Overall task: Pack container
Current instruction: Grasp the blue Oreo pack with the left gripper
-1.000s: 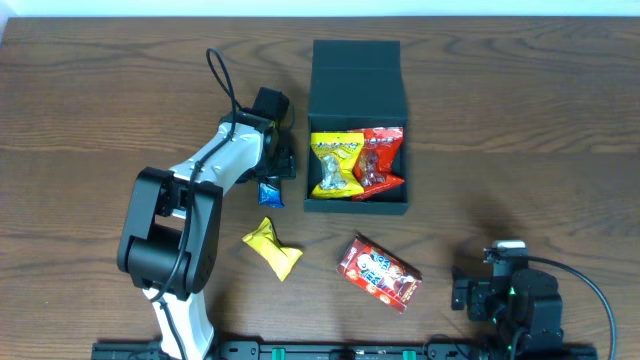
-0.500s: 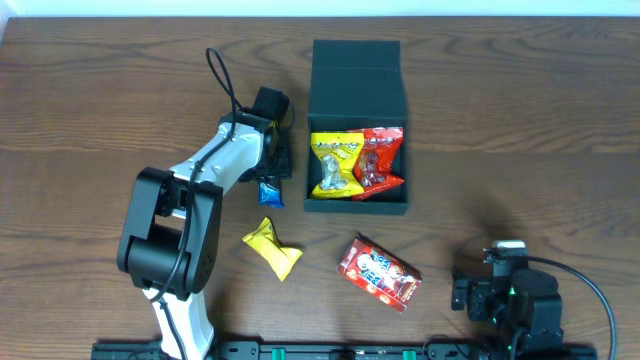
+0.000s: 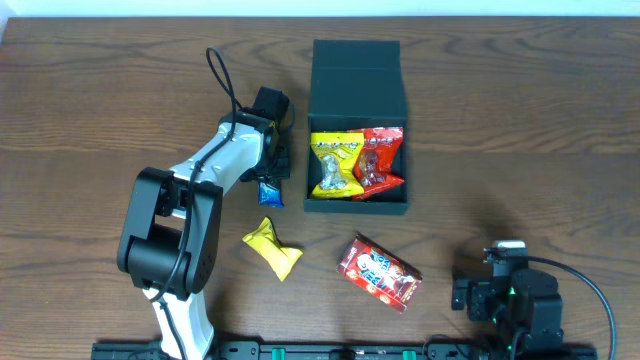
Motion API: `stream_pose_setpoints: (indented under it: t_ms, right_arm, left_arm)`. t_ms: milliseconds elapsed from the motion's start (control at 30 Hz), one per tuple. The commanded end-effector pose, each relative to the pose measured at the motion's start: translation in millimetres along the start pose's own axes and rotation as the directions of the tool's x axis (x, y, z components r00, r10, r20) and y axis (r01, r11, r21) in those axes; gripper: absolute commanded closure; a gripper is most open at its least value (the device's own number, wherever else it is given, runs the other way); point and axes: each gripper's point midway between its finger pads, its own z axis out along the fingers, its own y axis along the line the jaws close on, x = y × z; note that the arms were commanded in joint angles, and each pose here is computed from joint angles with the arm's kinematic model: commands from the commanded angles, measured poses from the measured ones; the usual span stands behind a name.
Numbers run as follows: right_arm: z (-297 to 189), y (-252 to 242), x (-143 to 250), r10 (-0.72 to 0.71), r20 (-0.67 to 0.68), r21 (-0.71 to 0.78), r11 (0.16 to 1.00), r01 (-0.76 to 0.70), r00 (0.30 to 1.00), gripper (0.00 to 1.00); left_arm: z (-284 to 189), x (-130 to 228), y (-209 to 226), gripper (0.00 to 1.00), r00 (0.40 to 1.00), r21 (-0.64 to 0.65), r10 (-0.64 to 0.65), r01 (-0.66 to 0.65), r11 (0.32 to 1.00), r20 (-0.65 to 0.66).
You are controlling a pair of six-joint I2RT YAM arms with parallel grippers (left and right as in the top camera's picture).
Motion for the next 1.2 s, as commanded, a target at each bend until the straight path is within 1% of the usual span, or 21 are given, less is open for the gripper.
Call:
stream_pose_setpoints:
  t_ms: [0,100,533,600,933,1167]
  right_arm:
    - [0.5,-1.0,1.3,-0.005,0.000,0.003,1.000,0.005,1.000,0.01]
    - [0.5,-1.0,1.3,-0.005,0.000,0.004,1.000,0.005,1.000,0.01]
    - [0.5,-1.0,1.3,-0.005,0.000,0.003,1.000,0.005,1.000,0.01]
    - [0.5,-1.0,1.3,-0.005,0.000,0.004,1.000,0.005,1.000,0.01]
    - [0.5,-1.0,1.3,-0.005,0.000,0.003,1.000,0.005,1.000,0.01]
    - [0.5,-1.0,1.3,-0.005,0.000,0.004,1.000,0.005,1.000,0.01]
  left_arm:
    - [-2.6,-7.2,0.3,0.47,1.000,-0.010,-0.005,0.005,1.000,0.019]
    - [-2.6,-7.1,0.2,0.51,1.000,-0.010,-0.005,0.005,1.000,0.018]
    - [-2.6,-7.0,-0.1,0.56,1.000,-0.008,-0.005,0.005,1.000,0.017]
    - [-2.6,-7.0,-0.1,0.59,1.000,-0.008,-0.005,0.005,1.000,0.017]
    - [-2.6,-7.0,0.0,0.59,1.000,-0.008,-0.005,0.005,1.000,0.017]
    - [-2.6,-6.9,0.0,0.63,1.000,-0.008,-0.005,0.005,1.000,0.017]
